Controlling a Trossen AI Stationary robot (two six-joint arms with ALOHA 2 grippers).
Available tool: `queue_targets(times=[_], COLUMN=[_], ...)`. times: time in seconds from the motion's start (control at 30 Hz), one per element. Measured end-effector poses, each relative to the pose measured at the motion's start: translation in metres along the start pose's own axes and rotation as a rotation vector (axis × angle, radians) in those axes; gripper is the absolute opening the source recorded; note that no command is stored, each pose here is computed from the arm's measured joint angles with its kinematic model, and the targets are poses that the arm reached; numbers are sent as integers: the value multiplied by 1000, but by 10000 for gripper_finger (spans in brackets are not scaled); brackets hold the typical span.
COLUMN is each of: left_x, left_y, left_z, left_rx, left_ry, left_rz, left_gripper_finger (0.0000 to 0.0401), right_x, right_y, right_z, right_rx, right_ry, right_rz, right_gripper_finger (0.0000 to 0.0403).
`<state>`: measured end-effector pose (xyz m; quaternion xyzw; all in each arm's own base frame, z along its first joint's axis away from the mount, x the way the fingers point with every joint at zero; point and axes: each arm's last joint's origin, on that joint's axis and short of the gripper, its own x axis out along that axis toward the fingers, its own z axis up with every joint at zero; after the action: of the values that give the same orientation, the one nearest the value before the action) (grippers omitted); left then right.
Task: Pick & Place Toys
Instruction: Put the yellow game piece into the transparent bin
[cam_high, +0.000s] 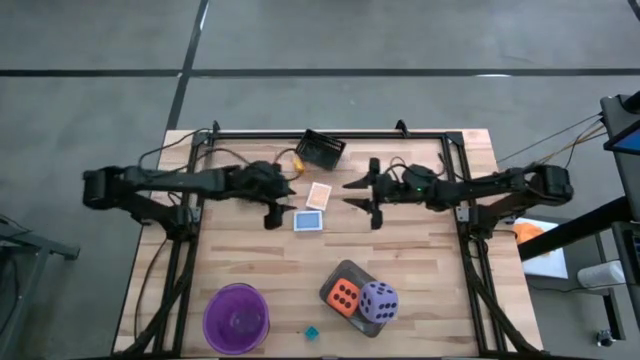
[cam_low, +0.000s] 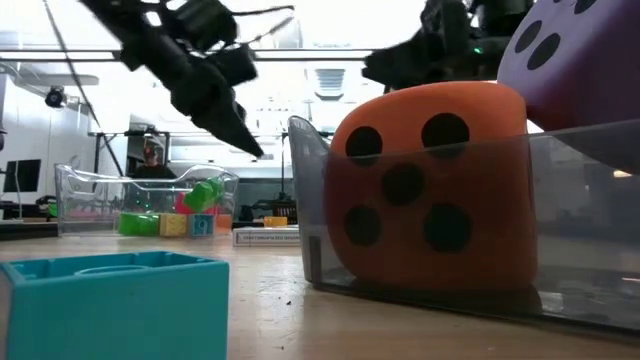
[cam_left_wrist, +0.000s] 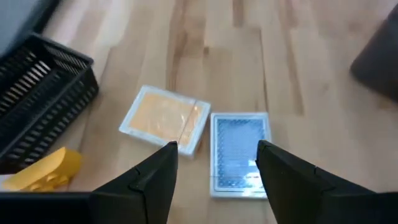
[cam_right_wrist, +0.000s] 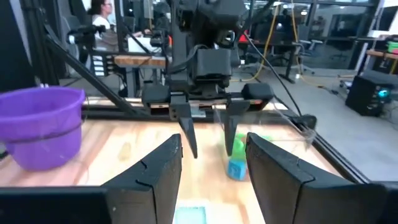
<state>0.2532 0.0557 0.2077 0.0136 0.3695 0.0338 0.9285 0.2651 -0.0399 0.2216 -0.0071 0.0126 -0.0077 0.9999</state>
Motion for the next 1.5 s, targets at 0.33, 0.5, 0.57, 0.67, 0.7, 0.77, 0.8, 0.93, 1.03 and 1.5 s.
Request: queue_targets(times=[0.33,0.5,0.57,0.67,0.7,0.77,0.8,0.93,1.03,1.5], left_x=[45,72,80,86,87,88,88,85,84,101], left_y=[14,24,30,39,43,51,56,73,83,106], left_z=[35,45,50,52,52,51,50,43,40,20], left_rx=[50,76,96,131,133,128,122,77,33,-38], left_ry=[277,368,400,446,460,481,487,496,481,510], left_rz=[86,130,152,170,172,177,181,192,165,119], left_gripper_finger=[347,377,377,371,367,357,352,335,332,332], right_x=[-26,-29,-30,-31,-32,-32,-33,-33,-33,-33], right_y=[3,3,3,3,3,3,4,4,4,4], right_z=[-25,-29,-31,-33,-34,-35,-36,-36,-36,-36], right_rx=[-59,-85,-97,-109,-112,-118,-123,-134,-145,-157], right_ry=[62,76,83,90,92,98,99,100,101,101], right_rz=[-43,-42,-42,-44,-44,-43,-43,-42,-41,-41], right_gripper_finger=[172,172,172,172,172,172,172,172,172,172])
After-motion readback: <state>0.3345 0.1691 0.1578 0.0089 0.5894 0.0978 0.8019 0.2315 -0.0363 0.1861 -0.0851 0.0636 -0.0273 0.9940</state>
